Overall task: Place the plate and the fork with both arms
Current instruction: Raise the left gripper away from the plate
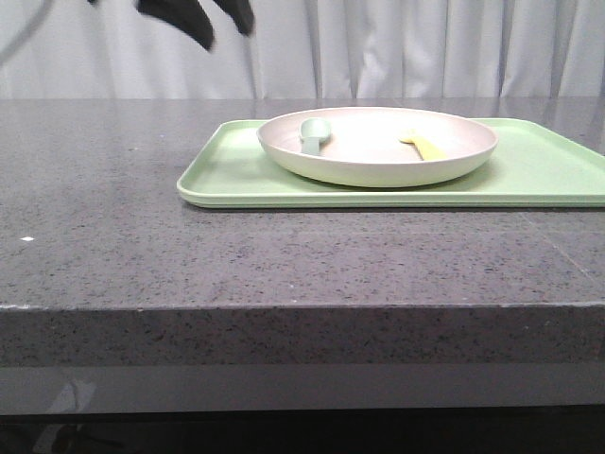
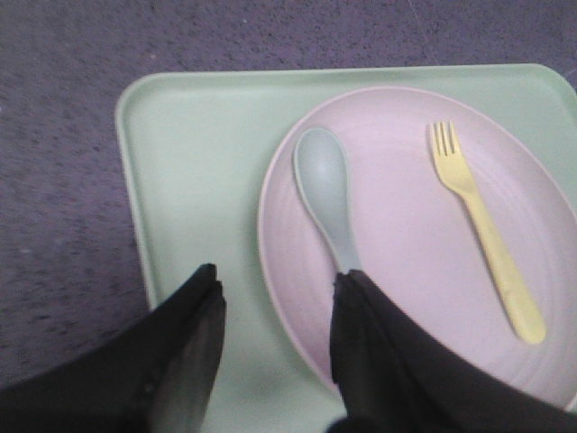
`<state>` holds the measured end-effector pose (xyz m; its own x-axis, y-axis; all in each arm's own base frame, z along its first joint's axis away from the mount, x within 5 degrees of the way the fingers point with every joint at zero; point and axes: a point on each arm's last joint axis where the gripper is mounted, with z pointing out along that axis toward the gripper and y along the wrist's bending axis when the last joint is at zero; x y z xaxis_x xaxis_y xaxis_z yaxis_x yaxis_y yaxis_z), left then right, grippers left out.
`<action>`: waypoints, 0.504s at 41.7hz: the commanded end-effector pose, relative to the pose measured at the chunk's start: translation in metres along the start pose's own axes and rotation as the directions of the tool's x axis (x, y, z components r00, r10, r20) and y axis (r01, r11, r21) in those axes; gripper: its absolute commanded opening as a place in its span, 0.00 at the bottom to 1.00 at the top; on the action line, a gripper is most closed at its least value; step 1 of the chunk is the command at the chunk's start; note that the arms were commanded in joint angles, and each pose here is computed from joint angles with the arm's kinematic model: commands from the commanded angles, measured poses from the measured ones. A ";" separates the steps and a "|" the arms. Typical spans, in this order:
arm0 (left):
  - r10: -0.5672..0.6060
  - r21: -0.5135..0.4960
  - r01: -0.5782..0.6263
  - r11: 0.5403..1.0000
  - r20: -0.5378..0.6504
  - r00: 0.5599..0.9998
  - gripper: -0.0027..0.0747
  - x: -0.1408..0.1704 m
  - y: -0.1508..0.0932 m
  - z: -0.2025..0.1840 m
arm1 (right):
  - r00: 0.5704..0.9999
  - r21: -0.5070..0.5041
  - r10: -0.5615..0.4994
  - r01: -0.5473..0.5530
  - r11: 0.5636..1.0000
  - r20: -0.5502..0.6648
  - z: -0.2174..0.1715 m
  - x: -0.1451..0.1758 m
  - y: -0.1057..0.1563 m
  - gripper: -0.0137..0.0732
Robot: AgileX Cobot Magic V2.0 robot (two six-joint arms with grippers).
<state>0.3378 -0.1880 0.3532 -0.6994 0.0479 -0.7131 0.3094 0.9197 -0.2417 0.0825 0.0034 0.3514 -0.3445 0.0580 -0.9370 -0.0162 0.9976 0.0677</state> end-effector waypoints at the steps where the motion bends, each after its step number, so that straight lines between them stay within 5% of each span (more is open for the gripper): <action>1: 0.105 -0.046 -0.099 0.994 0.143 0.984 0.41 -0.019 -0.003 -0.067 | 0.995 0.004 -0.016 0.016 1.000 0.102 -0.002 -0.016 0.000 0.67; 14: 0.273 -0.113 -0.259 0.959 0.134 0.953 0.41 0.034 0.015 -0.146 | 0.995 0.004 -0.016 0.016 1.000 0.102 -0.002 -0.016 0.000 0.67; 21: 0.297 -0.050 -0.293 0.955 0.139 0.945 0.41 0.077 0.022 -0.173 | 0.995 0.004 -0.016 0.016 1.000 0.102 -0.002 -0.016 0.000 0.67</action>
<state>0.2034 -0.1042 0.3977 -0.5638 0.2797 -0.7771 0.4190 0.9077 0.0227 0.0825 0.0034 0.3514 -0.3445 0.0580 -0.9370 -0.0162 0.9976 0.0677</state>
